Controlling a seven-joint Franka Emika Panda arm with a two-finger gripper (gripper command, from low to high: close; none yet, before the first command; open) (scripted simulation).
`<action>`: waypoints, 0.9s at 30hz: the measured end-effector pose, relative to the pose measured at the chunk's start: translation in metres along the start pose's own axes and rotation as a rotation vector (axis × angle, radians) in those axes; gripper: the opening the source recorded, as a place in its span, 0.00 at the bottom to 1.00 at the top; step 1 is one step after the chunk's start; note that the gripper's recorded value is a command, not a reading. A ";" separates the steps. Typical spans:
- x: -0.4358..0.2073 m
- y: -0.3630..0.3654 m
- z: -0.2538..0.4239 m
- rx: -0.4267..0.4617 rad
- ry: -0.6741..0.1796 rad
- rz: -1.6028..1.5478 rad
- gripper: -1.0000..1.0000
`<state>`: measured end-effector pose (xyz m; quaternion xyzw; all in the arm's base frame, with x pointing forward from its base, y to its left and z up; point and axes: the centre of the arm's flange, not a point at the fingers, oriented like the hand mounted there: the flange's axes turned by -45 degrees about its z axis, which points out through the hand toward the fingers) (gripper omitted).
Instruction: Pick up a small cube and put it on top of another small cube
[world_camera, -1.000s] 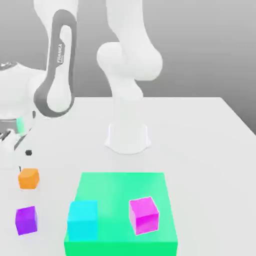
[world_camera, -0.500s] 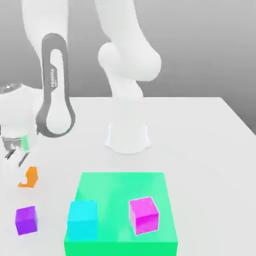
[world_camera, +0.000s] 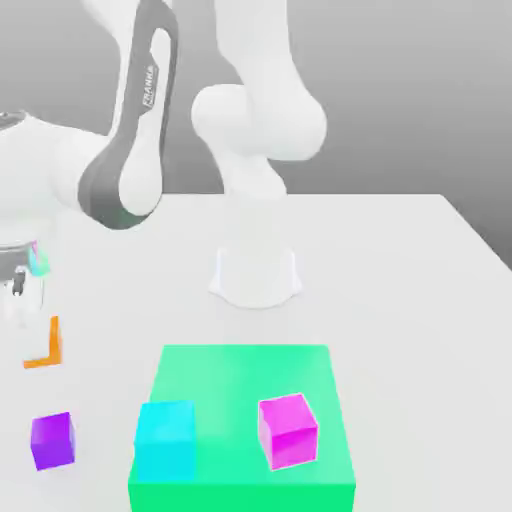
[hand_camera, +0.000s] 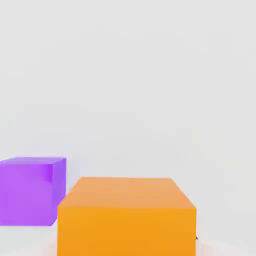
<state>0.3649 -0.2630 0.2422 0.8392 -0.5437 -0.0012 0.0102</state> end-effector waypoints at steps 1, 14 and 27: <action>-0.002 -0.012 -0.005 0.000 0.001 -0.037 0.00; -0.064 -0.156 -0.081 0.014 0.000 -0.520 0.00; -0.099 -0.200 -0.059 0.024 -0.004 -0.689 1.00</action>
